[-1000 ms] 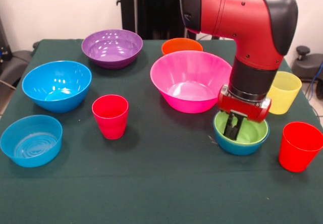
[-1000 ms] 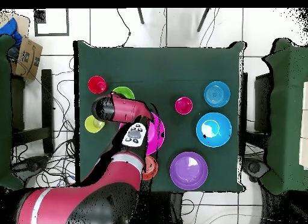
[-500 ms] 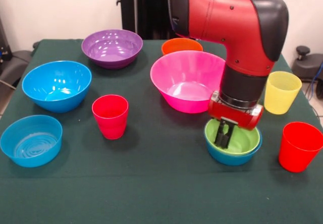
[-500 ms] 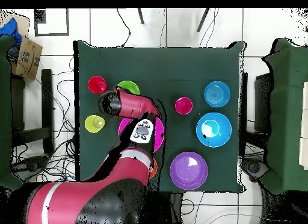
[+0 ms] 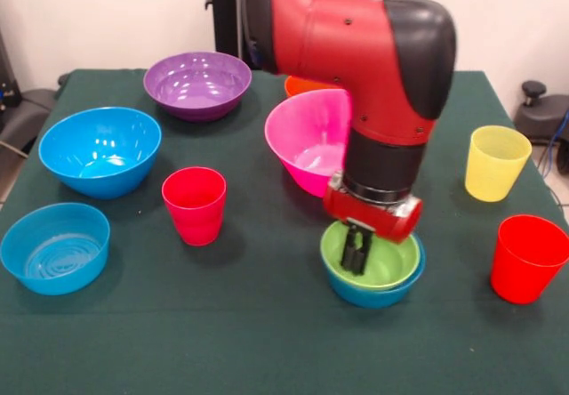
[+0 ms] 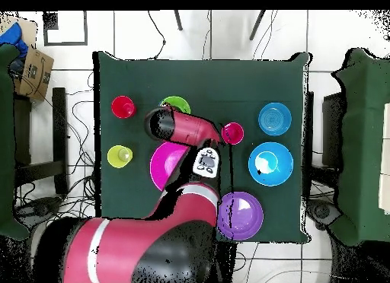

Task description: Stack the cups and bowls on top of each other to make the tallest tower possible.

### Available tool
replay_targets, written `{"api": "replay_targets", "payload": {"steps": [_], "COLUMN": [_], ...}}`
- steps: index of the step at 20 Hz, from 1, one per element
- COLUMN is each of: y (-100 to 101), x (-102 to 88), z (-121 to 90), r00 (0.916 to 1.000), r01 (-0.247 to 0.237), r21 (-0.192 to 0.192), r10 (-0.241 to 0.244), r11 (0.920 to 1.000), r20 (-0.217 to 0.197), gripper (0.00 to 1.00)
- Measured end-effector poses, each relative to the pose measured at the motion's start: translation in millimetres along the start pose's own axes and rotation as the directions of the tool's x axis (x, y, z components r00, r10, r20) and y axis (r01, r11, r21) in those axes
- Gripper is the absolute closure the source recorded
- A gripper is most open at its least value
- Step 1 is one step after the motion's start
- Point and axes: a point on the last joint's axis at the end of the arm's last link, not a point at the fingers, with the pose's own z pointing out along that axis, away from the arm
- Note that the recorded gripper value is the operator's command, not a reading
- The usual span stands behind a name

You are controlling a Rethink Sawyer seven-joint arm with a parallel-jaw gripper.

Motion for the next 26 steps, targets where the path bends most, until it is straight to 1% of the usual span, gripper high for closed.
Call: {"api": "replay_targets", "payload": {"steps": [2,3,7,20,26], "y": [-8,-15,-23,-23,-18], "x": [-7.2,-12.9,-19.2,-19.1,-22.3], "z": [1,3,4,4,-1], "r00": [0.9999,0.9998,0.9996,0.9997,0.9993], "r01": [-0.013,-0.021,-0.028,-0.026,-0.037], "r21": [-0.001,0.000,0.001,0.000,-0.021], "r10": [0.013,0.021,0.028,0.026,0.037], "r11": [0.9999,0.9998,0.9996,0.9997,0.9991], "r20": [-0.001,-0.002,-0.001,-0.002,-0.006], "gripper": [1.00,1.00,1.00,1.00,1.00]}}
